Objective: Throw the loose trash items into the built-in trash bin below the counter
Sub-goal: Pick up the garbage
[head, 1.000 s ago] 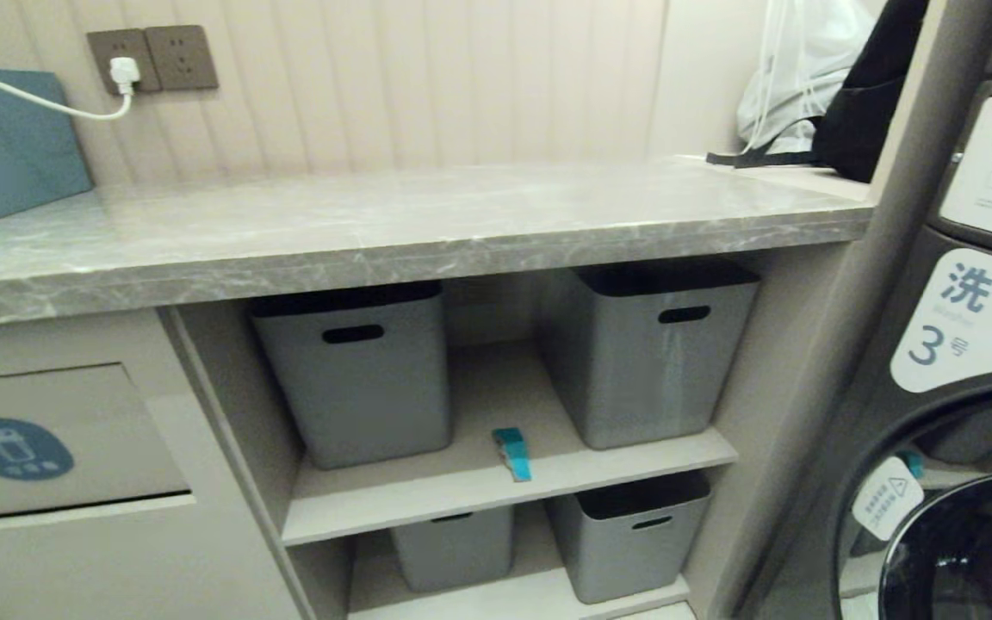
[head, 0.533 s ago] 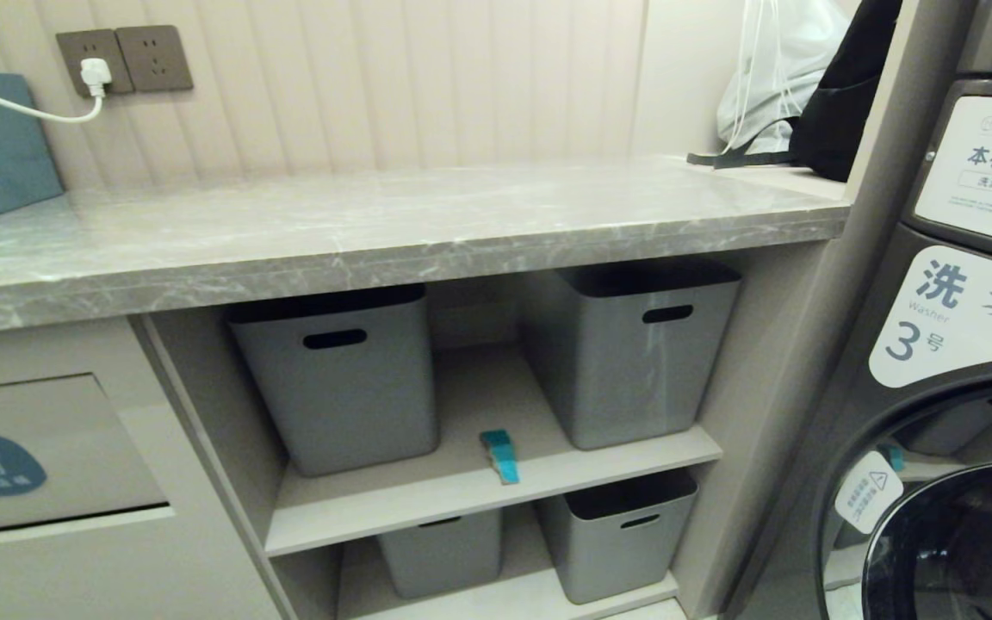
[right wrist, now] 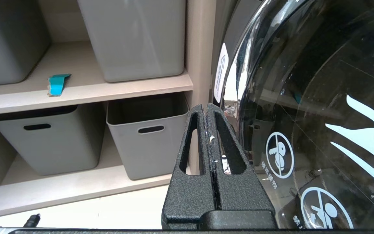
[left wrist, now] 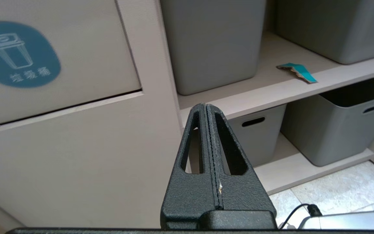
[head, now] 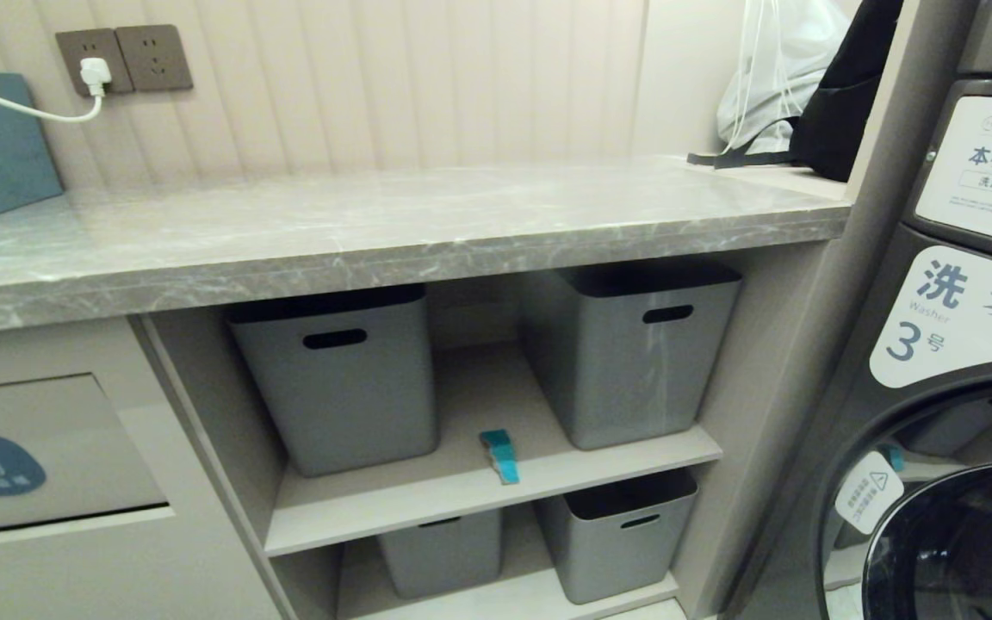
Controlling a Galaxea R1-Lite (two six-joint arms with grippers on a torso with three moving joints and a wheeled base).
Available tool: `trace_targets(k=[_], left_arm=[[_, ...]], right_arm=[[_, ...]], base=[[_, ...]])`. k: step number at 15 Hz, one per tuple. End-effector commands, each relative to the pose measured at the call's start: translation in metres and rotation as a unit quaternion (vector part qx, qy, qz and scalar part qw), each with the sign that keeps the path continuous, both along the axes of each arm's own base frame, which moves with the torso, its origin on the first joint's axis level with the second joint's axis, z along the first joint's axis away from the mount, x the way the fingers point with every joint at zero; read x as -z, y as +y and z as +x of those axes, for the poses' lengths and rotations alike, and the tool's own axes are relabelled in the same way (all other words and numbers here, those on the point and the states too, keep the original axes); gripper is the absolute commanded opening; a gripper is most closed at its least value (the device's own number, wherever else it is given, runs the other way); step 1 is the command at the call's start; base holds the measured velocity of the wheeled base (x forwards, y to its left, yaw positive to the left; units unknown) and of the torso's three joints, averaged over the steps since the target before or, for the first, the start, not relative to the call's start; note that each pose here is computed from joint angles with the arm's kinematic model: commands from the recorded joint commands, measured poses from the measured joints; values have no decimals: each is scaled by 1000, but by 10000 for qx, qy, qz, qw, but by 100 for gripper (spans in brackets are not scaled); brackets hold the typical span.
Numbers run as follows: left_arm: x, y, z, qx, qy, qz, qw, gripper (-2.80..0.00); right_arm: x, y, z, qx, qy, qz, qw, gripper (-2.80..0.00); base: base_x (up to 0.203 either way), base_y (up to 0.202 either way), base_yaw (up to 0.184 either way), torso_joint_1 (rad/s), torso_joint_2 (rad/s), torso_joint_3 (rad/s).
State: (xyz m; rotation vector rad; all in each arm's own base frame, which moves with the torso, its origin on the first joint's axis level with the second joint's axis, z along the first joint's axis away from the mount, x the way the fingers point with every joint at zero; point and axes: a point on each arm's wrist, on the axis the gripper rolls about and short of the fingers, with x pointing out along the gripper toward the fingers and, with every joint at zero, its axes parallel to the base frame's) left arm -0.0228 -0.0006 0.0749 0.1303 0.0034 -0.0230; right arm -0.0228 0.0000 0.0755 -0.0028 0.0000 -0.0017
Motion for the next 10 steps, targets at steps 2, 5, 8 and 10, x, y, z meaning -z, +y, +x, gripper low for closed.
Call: trace_targets(k=[2, 5, 8, 10], left_arm=[[0, 0, 0, -27, 7, -15, 10000, -280], [0, 0, 0, -22, 7, -23, 10000, -280], [0, 0, 0, -37, 10, -46, 10000, -280], [0, 0, 0, -37, 7, -53, 10000, -280]], right_arm=[[0, 0, 0, -1, -8, -2, 10000, -280], [0, 0, 0, -1, -4, -2, 10000, -280], [0, 0, 0, -1, -1, -2, 10000, -280], [0, 0, 0, -1, -8, -2, 10000, -280]], base=[[0, 0, 0, 0, 0, 0], [0, 0, 0, 0, 0, 0], [0, 0, 0, 0, 0, 0], [0, 0, 0, 2, 2, -141]])
